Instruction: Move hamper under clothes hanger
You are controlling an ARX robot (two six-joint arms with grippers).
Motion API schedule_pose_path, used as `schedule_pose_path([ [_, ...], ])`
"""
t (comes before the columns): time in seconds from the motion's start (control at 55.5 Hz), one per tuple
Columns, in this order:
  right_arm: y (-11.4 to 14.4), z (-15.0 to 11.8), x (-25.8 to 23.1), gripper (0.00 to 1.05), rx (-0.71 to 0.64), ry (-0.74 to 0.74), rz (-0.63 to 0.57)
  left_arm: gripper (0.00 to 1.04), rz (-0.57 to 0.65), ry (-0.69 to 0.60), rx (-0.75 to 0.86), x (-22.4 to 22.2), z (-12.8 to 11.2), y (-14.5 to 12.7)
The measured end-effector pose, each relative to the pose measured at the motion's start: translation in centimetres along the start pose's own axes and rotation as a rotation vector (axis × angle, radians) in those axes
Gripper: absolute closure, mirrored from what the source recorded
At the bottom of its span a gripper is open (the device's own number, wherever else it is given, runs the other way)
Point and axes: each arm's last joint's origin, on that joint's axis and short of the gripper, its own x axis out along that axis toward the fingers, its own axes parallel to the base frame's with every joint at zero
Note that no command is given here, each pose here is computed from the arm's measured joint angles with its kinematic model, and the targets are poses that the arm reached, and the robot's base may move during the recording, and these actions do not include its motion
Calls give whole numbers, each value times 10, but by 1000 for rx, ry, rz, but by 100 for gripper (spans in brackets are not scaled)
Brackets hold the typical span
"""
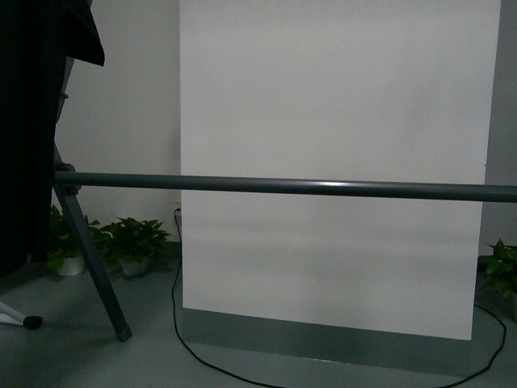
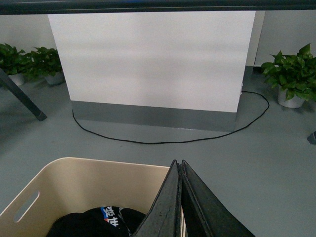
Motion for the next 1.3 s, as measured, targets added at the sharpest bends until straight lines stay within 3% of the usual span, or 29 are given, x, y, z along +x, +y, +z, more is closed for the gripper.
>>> schedule_pose_path([
  [0.828,0,-3,-16,102,0,7,1,101,0,7,0,-18,-3,0],
  [0.882,0,-3,-16,98,-1,7,1,100,0,7,0,-18,-3,0],
  [0.936,0,-3,-16,86,-1,6,1,88,0,7,0,-18,-3,0],
  [1.044,0,-3,-16,72,-1,7,1,74,0,7,0,-18,-3,0],
  [1.224,0,-3,-16,31,-1,7,1,33,0,7,0,-18,-3,0],
  [1.297,0,-3,-16,21,-1,7,1,22,0,7,0,-18,-3,0],
])
